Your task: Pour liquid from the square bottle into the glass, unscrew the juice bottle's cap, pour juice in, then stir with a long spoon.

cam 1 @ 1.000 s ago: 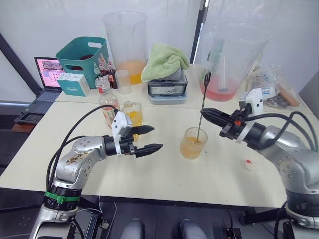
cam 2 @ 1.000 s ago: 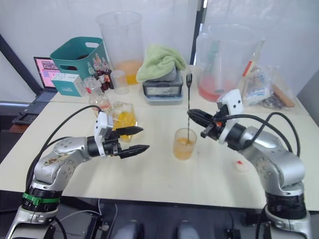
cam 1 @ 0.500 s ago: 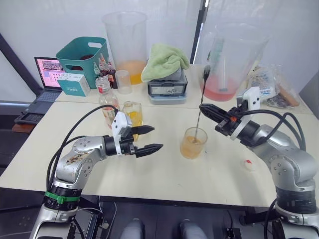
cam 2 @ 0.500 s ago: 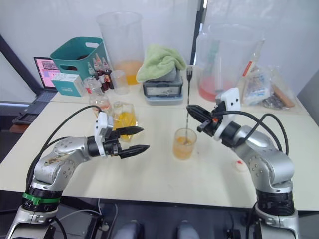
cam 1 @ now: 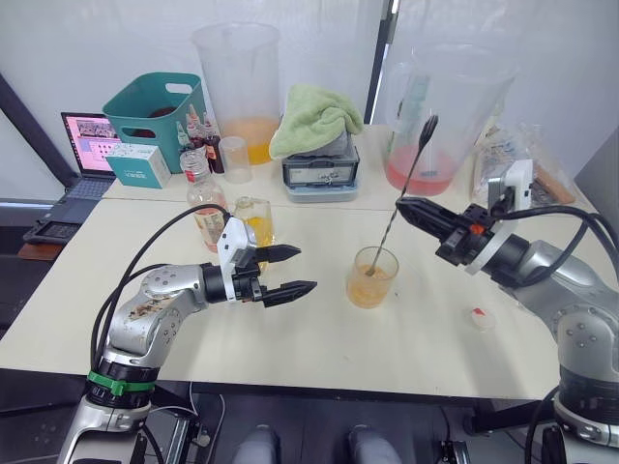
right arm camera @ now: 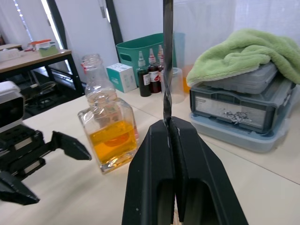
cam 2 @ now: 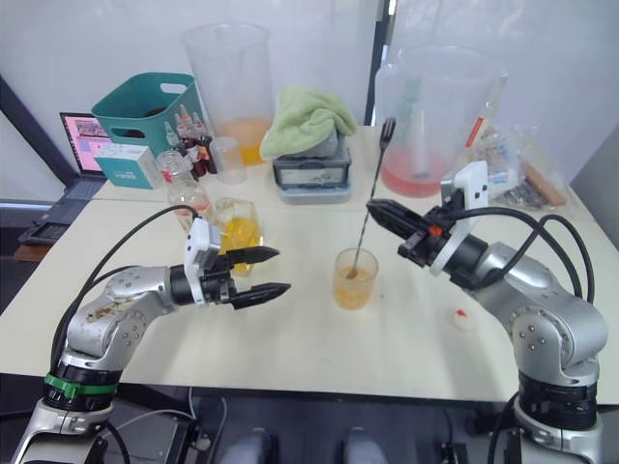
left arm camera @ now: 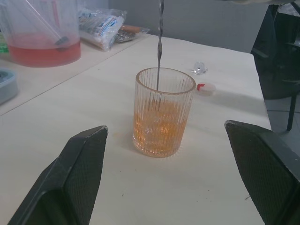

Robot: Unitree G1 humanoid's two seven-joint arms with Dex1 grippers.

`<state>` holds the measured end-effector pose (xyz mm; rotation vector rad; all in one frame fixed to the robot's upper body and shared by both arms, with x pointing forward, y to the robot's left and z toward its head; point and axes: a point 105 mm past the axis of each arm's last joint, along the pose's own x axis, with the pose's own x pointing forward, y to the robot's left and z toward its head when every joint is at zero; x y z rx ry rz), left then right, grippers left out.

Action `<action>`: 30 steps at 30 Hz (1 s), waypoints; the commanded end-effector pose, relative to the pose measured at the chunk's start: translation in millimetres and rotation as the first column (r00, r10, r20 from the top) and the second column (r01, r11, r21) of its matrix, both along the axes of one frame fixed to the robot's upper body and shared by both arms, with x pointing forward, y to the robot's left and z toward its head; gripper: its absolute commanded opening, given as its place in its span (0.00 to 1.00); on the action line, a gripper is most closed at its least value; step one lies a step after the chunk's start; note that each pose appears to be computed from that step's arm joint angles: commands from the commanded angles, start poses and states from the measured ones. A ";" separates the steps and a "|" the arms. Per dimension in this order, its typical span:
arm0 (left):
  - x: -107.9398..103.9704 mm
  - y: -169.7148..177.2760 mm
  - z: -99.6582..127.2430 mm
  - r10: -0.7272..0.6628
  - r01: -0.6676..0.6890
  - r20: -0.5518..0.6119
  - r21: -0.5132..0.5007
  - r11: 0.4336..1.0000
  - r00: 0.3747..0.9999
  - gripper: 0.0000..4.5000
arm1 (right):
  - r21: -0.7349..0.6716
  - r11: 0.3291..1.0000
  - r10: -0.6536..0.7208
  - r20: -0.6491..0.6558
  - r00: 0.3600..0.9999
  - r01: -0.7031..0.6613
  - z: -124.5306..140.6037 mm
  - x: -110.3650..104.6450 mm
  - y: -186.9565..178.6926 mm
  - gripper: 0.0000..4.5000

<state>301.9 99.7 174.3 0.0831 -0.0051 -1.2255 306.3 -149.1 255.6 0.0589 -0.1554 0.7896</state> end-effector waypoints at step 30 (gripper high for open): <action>2.7 1.7 7.7 0.019 -0.017 0.031 -0.059 0.998 0.999 0.94 | 0.156 0.976 -0.158 0.031 0.987 0.151 57.1 -27.8 -59.9 0.00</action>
